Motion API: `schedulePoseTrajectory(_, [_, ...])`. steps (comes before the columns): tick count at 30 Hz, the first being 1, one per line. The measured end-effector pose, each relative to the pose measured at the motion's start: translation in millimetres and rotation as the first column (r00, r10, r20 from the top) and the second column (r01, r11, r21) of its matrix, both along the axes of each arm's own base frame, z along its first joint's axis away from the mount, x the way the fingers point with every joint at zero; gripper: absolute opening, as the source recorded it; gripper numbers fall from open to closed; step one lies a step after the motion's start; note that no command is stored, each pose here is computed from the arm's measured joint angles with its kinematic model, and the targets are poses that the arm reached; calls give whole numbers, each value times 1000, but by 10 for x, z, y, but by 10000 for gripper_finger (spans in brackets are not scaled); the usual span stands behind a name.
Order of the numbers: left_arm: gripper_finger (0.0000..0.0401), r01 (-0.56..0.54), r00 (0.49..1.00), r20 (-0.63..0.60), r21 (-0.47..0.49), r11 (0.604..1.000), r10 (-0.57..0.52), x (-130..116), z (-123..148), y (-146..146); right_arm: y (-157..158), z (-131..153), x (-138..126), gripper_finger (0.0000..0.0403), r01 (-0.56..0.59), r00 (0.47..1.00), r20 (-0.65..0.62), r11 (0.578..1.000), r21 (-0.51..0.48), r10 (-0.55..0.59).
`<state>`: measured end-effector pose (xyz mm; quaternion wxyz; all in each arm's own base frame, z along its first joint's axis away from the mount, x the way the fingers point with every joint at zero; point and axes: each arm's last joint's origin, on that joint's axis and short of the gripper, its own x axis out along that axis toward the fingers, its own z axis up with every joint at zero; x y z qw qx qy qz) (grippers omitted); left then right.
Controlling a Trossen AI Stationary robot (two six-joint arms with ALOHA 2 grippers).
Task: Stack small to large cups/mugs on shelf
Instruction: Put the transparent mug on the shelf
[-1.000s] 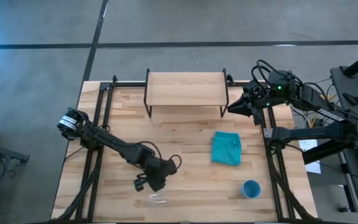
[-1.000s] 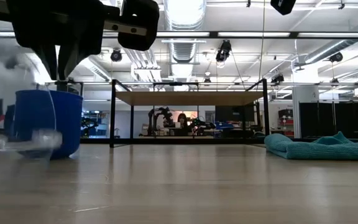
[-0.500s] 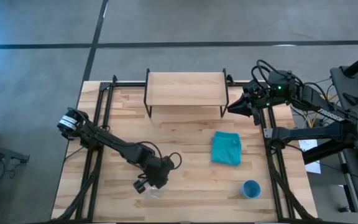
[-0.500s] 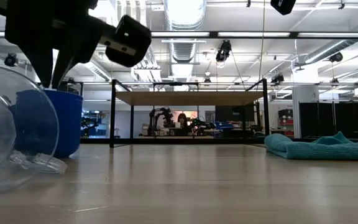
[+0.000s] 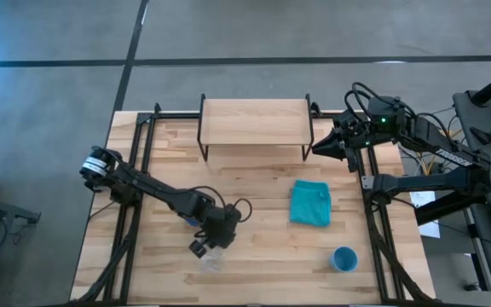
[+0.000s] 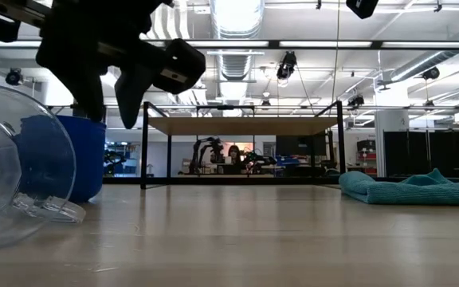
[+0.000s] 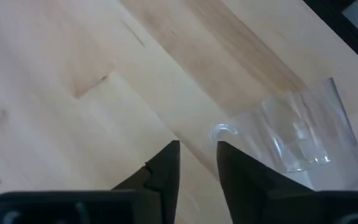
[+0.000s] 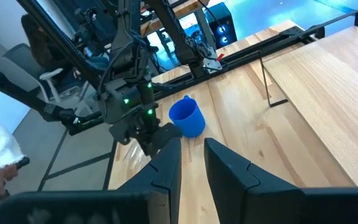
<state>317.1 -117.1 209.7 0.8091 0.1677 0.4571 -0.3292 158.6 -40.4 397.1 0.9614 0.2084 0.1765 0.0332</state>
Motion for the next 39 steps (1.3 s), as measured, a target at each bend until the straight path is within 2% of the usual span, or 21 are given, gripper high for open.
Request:
schedulePoseTrajectory(4, [100, 11, 1000, 13, 2, 1000, -11, -11, 32, 4, -1, -12, 2, 66, 0, 1000, -3, 1000, 1, 0])
schedulePoseTrajectory(9, [100, -85, 995, -44, -25, 996, 84, -41, 50, 25, -7, -105, 21, 66, 0, 999, -38, 1000, 13, 1])
schedulePoseTrajectory(16, [100, -164, 984, -79, -55, 985, 159, -95, 137, 43, -23, -342, 69, 66, 2, 994, -108, 999, 38, 2])
schedulePoseTrajectory(22, [100, -202, 976, -101, -66, 977, 194, -121, 224, 52, -39, -577, 143, 66, 30, 985, -172, 993, 113, -11])
schedulePoseTrajectory(26, [100, -275, 954, -148, -81, 958, 261, -161, 304, 66, 39, -685, 270, 66, -39, 986, -156, 994, 107, 56])
schedulePoseTrajectory(32, [100, -434, 891, -211, -140, 890, 402, -244, 451, 97, 307, -745, 596, 66, -202, 973, -96, 976, 79, 209])
schedulePoseTrajectory(36, [100, -563, 821, -228, -168, 809, 523, -293, 566, 134, 523, -827, 842, 66, -296, 948, -97, 952, 77, 303])
schedulePoseTrajectory(39, [100, -638, 767, -229, -183, 748, 599, -338, 638, 163, 670, -928, 1014, 66, -344, 924, -144, 934, 92, 354])
